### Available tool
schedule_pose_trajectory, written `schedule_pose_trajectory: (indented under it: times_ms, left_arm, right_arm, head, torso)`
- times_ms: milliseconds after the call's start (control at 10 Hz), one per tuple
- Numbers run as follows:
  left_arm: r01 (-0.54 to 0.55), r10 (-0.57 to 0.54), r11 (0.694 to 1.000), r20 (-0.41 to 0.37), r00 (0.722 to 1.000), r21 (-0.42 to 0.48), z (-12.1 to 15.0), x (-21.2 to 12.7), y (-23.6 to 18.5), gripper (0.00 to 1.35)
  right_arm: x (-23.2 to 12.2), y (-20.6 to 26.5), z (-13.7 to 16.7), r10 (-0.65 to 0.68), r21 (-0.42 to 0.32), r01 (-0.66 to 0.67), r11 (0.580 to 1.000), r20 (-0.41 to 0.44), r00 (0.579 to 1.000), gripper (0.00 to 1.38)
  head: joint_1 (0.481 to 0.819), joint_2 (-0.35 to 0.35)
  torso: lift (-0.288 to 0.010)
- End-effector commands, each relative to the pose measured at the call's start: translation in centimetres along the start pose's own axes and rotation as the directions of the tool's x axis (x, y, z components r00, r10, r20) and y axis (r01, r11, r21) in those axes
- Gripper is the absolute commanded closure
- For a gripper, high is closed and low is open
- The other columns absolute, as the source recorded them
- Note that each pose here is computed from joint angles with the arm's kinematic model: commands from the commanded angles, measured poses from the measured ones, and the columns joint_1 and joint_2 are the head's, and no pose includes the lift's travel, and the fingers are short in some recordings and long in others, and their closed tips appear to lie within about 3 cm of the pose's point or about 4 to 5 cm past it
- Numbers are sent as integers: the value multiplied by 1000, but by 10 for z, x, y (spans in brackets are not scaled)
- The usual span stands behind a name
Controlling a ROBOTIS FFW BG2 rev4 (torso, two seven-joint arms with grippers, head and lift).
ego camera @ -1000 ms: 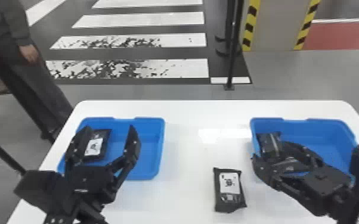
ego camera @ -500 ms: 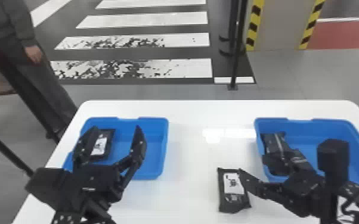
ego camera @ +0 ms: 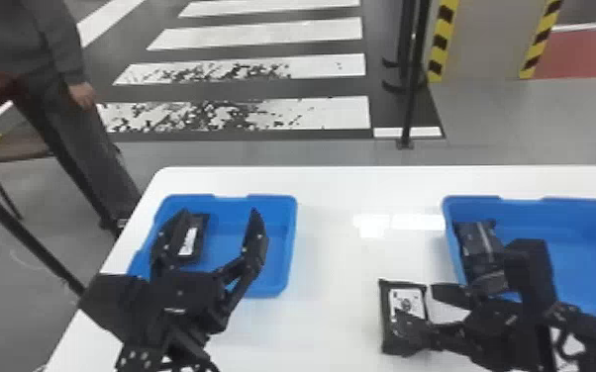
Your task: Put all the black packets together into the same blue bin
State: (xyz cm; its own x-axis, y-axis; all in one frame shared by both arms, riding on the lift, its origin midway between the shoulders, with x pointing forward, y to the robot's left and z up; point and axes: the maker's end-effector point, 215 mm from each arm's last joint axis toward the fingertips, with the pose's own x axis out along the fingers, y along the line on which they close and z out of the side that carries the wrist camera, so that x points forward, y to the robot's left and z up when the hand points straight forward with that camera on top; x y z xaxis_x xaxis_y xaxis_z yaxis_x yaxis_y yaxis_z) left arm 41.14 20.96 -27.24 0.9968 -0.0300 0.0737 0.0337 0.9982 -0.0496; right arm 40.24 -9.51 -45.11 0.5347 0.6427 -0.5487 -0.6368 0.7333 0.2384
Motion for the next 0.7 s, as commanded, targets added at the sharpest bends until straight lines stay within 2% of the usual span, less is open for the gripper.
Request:
schedule_pose_trajectory:
  times_ms: [0, 600]
  left_arm:
    - [1, -1, 1000, 0, 1000, -3, 0, 1, 0, 188]
    - [3, -3, 1000, -10, 1000, -16, -5, 0, -1, 188]
  right_arm:
    - [2, 0, -11, -1, 8, 2, 1000, -42, 999, 306]
    - [4, -11, -30, -28, 18, 30, 999, -124, 992, 305]
  head:
    - [695, 158]
    - [695, 145]
  torso:
    - [-110]
    - [-110]
